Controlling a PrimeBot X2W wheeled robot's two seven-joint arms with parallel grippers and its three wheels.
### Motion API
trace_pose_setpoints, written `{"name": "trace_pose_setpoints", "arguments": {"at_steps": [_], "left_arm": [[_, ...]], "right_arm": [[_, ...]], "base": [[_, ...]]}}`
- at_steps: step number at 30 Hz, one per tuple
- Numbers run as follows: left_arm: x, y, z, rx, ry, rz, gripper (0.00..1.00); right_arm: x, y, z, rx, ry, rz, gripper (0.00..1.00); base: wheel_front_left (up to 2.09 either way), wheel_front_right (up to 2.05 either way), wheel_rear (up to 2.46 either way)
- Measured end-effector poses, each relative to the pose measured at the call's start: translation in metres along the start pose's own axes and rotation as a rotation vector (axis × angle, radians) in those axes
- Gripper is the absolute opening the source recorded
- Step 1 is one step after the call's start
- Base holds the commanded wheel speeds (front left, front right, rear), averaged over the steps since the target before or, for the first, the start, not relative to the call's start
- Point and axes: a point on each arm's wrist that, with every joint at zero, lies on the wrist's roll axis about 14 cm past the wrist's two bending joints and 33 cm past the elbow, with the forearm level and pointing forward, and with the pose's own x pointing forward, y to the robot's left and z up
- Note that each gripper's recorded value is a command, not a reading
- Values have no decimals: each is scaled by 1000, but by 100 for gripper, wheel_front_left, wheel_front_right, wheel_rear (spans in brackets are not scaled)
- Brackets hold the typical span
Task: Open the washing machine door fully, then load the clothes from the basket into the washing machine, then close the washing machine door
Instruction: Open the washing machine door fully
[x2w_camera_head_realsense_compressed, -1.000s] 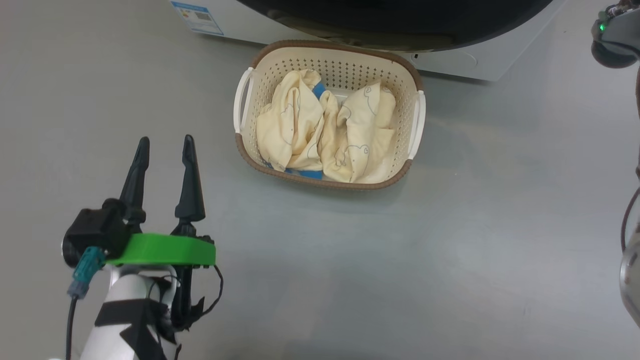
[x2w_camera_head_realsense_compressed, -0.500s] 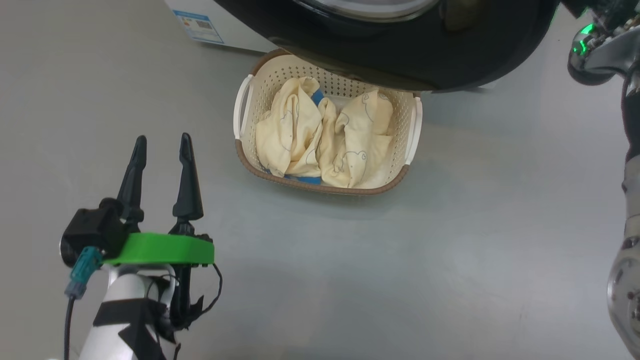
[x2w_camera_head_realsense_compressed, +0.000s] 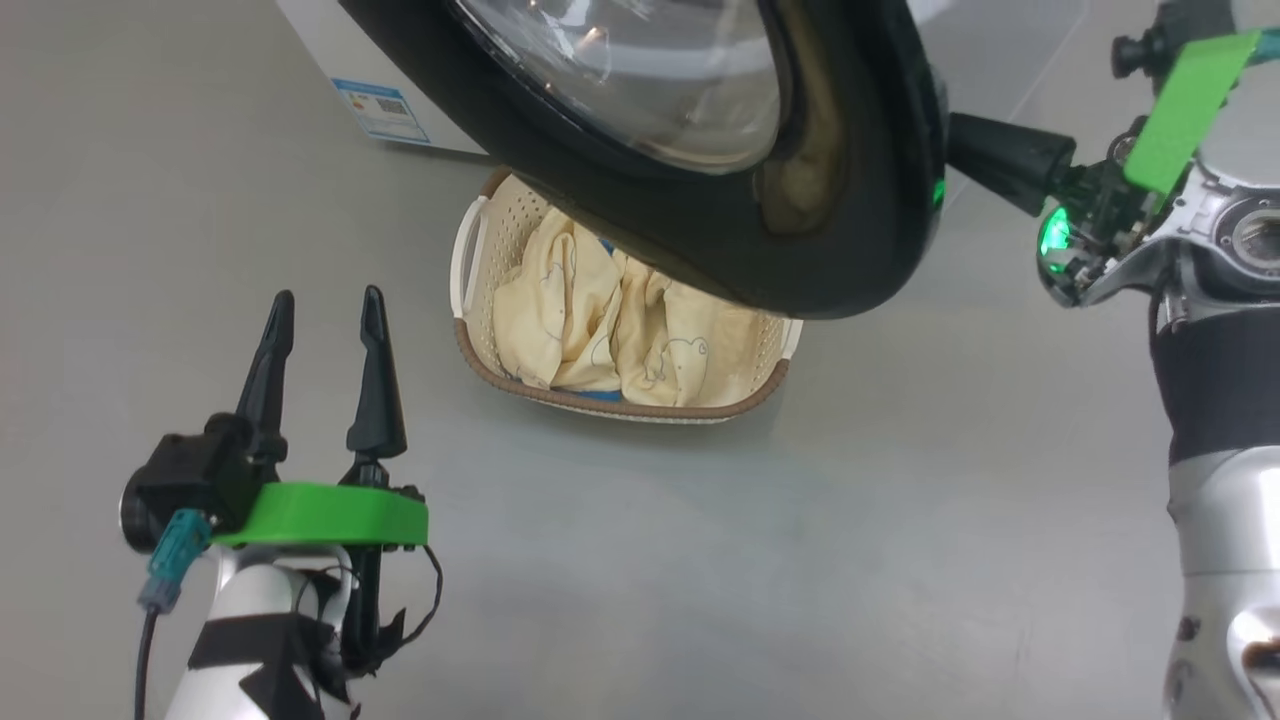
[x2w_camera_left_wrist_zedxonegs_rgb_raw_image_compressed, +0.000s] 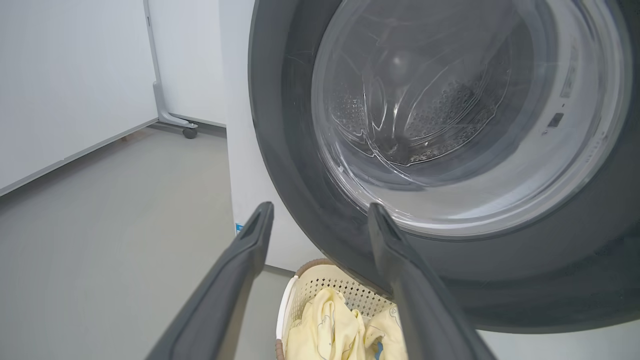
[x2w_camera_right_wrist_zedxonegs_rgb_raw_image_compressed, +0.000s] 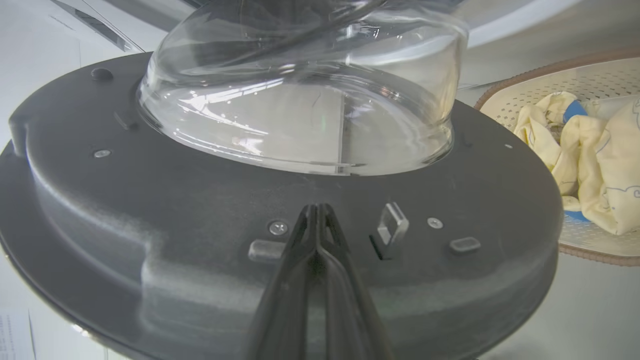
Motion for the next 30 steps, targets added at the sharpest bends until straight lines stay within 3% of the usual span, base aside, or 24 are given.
{"name": "trace_pose_setpoints", "arguments": {"at_steps": [19,30], "left_arm": [[-16,-10,19,19,-35,-36,100],[-21,-12,25,22,-47,-41,100]], "right_arm": [[28,45,-100,27,185,150,0],[48,50,-144,63,277,152,0]], "base": [[0,0,0],[0,0,0]]}}
